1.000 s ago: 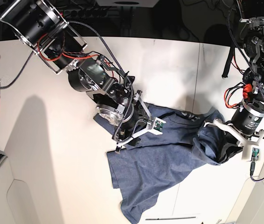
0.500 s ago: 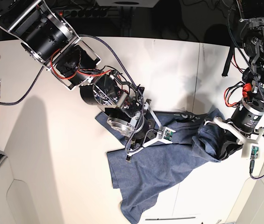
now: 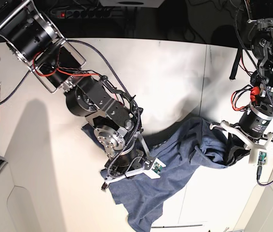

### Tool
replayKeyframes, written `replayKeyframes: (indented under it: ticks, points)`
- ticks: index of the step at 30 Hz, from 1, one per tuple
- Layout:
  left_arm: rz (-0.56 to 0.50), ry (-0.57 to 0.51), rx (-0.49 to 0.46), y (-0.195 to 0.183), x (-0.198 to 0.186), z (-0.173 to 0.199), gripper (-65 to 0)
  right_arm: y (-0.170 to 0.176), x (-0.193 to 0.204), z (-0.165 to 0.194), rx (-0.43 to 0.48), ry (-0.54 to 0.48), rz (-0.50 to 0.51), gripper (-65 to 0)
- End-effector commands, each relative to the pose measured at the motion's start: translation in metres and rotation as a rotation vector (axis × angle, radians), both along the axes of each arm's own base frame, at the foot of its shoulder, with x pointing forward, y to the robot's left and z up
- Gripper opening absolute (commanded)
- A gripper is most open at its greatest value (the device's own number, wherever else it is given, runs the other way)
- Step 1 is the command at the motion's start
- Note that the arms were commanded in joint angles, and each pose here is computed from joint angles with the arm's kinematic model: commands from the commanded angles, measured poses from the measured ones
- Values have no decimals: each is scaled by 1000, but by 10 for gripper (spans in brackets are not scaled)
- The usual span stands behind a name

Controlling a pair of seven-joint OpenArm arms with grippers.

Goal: Layout the t-shirt on the table in an organized manner, then fold the t-shirt properly
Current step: 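Swing the held shirt up and lay it flat across the table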

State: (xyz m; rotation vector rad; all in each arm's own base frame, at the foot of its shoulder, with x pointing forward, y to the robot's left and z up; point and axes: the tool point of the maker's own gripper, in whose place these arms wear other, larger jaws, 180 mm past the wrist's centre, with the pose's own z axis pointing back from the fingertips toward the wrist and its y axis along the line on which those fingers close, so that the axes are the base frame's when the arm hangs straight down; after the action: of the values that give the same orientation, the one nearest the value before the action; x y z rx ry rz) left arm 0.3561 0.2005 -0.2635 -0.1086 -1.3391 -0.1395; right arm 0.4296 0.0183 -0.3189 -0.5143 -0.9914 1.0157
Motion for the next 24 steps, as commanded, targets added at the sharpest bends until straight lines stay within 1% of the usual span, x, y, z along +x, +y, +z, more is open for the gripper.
replayKeyframes:
  ticks: [1,4,6,8,9,11,13,15,18,20,22,24]
  points:
    - [-6,-56,2,1,4,17,-650,5,1,23,32,-41,15,-650]
    - [-6,-55,3,1,4,17,-650,1,-25,30,95,7,12,-650]
    - [-6,-44,12,2,4,15,-650,3,-47,21,128,60,33,-650]
    - [-7,1,32,5,2,8,-650,1,-72,4,135,129,46,-650]
    - [-15,44,51,7,0,1,-650,-2,-85,-7,124,164,47,-650]
    - [-73,142,109,6,-8,-15,-650,-12,-111,-28,92,231,48,-650]
    - [-131,265,182,8,-19,-34,-650,-26,-136,-44,56,283,62,-650]
    - [-175,356,235,14,-30,-45,-650,-42,-156,-56,12,325,68,-650]
    - [-198,432,308,31,-38,-48,-650,-67,-177,-62,-38,352,73,-650]
    - [-194,497,367,47,-45,-50,-650,-83,-186,-60,-57,356,64,-650]
    - [-222,555,386,54,-53,-52,-650,-95,-191,-53,-59,345,52,-650]
    - [-289,586,378,50,-60,-52,-650,-103,-192,-40,-47,320,41,-650]
